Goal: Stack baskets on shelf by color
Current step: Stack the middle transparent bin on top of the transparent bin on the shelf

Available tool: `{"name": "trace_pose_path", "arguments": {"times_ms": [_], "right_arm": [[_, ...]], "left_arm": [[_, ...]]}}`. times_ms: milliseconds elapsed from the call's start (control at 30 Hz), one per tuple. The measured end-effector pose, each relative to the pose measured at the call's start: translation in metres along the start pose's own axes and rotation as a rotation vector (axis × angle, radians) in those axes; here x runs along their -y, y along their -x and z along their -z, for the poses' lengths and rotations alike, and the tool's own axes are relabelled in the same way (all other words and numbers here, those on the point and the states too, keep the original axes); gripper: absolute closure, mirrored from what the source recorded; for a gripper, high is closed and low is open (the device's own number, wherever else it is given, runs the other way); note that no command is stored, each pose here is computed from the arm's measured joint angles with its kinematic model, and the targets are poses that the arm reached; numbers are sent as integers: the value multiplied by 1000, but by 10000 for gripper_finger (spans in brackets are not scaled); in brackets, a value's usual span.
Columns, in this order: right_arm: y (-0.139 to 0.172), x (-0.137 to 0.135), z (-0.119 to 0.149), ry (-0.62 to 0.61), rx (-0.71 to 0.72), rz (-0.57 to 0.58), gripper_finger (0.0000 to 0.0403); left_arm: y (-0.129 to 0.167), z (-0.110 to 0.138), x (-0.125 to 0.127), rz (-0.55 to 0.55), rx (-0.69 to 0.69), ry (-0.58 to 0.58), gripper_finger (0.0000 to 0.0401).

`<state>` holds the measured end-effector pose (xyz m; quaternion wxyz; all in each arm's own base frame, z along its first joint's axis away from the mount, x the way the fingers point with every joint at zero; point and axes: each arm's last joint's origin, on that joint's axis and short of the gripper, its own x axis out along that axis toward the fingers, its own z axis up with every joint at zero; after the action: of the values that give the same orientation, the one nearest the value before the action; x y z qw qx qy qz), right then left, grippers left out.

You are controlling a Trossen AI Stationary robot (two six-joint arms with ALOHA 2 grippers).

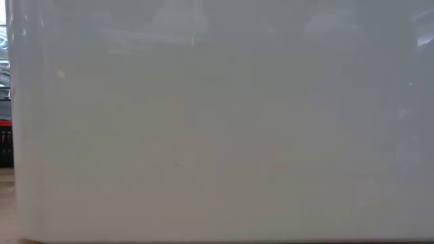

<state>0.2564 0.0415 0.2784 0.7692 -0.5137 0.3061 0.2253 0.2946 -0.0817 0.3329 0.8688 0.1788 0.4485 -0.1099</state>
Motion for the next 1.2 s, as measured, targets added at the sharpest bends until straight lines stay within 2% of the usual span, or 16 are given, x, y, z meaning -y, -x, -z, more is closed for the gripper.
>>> {"name": "trace_pose_path", "arguments": {"times_ms": [133, 267, 400, 500, 667, 833, 933, 1000, 1067, 1200], "right_arm": [[1, -2, 1, 23, 3, -29, 394], [9, -7, 3, 26, 14, -82, 400], [29, -13, 3, 4, 213, -195, 401], [48, -16, 1, 4, 383, -241, 401], [80, -18, 0, 69, 591, -211, 402], [100, -25, 3, 113, 683, -220, 402], [100, -31, 5, 114, 722, -263, 402], [96, -33, 5, 125, 726, -267, 402], [91, -34, 5, 127, 722, -276, 402], [77, -33, 4, 127, 714, -290, 402]], "left_arm": [[0, -2, 0, -5, 23, 14, 391], [0, -9, -2, -22, 97, 101, 365], [3, -21, 1, -18, 216, 135, 329], [10, -31, 5, -28, 320, 68, 297], [21, -44, 6, -69, 484, -30, 233], [27, -52, 5, -111, 577, -92, 164], [28, -54, 3, -137, 595, -148, 130], [27, -54, 0, -136, 599, -176, 116], [22, -55, -6, -76, 626, -179, 112], [8, -60, -19, 15, 687, -165, 132]]}}
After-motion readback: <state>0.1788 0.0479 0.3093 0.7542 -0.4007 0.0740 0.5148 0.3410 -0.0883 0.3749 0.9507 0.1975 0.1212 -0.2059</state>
